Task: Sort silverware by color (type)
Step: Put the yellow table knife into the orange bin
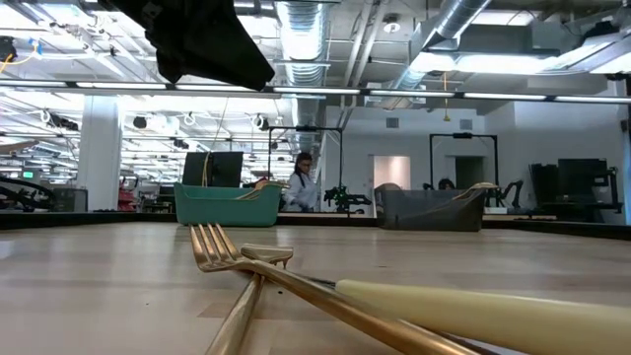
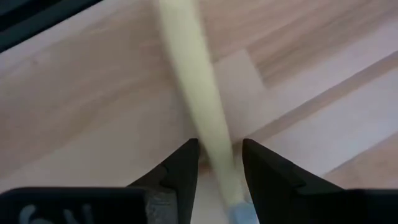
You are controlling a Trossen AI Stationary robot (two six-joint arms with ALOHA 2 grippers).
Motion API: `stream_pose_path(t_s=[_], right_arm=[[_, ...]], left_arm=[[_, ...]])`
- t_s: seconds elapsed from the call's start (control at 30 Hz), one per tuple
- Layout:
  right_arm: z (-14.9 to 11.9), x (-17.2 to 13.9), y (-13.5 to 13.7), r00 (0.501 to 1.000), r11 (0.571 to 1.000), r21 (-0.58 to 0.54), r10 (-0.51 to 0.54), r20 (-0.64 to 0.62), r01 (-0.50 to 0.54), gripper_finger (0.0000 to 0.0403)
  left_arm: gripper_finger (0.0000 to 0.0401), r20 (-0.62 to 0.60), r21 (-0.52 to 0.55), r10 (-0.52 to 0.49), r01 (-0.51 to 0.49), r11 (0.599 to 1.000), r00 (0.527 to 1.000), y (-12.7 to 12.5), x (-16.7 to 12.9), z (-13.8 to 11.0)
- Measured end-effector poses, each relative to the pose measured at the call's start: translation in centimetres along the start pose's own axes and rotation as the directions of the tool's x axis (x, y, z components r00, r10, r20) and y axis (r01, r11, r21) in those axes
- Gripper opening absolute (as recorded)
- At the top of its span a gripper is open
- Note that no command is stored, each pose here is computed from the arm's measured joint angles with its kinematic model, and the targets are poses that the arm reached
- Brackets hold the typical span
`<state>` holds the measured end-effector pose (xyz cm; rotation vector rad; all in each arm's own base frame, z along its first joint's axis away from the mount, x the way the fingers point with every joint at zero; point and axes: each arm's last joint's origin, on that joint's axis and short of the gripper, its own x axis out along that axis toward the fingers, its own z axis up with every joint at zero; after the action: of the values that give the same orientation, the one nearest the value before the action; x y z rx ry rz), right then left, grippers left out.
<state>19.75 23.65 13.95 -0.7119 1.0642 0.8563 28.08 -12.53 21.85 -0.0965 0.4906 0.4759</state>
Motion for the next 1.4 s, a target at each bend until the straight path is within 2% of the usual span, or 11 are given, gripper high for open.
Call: stream_pose_path(t_s=[0.27, 0.47, 0.6, 0.77, 0.87, 1.0, 1.1, 1.23, 1.4], right_arm=[[-0.5, 0.9, -1.0, 0.999, 1.000, 0.020, 0.002, -0.043, -0.001, 0.0139], [-0.7, 0.7, -3.4, 0.998, 0.986, 0.161, -0.037, -0.041, 0.044, 0.0071], [-0.9, 0.6, -5.4, 0.993, 0.963, 0.244, -0.106, -0.051, 0.116, 0.0065], [-1.1, 0.0, -7.9, 0.974, 0.878, 0.423, -0.208, -0.084, 0.224, 0.0065], [-1.1, -0.6, -9.8, 0.958, 0.796, 0.538, -0.272, -0.091, 0.277, 0.0066], [-1.6, -1.6, -12.9, 0.929, 0.667, 0.666, -0.352, -0.114, 0.334, 0.0071], [-2.0, -2.4, -15.2, 0.909, 0.596, 0.724, -0.403, -0.103, 0.346, 0.0071], [-2.3, -3.3, -17.5, 0.889, 0.541, 0.770, -0.453, -0.073, 0.339, 0.0072], [-2.5, -4.2, -18.9, 0.879, 0.507, 0.797, -0.473, -0.060, 0.328, 0.0073]], left_arm=[[0.0118, 0.002, 0.001, 0.009, -0.009, 1.000, 1.000, 0.1, 0.1, 0.1], [0.0118, 0.016, -0.033, 0.015, -0.015, 0.999, 1.000, -0.1, 0.4, 0.0], [0.0118, 0.011, -0.027, 0.027, -0.027, 0.999, 1.000, -0.6, 1.3, -0.8], [0.0118, -0.003, -0.024, 0.009, -0.009, 1.000, 1.000, -1.6, 2.7, -2.0], [0.0118, 0.008, -0.026, -0.021, 0.021, 0.999, 1.000, -2.3, 3.5, -2.5], [0.0118, 0.022, 0.003, -0.092, 0.092, 0.996, 0.996, -3.2, 4.6, -2.9], [0.0118, 0.053, 0.035, -0.126, 0.125, 0.992, 0.991, -3.5, 5.2, -2.7], [0.0118, 0.081, 0.093, -0.132, 0.125, 0.988, 0.988, -3.5, 5.4, -2.3], [0.0118, 0.086, 0.210, -0.168, 0.147, 0.967, 0.982, -3.6, 5.4, -2.1]])
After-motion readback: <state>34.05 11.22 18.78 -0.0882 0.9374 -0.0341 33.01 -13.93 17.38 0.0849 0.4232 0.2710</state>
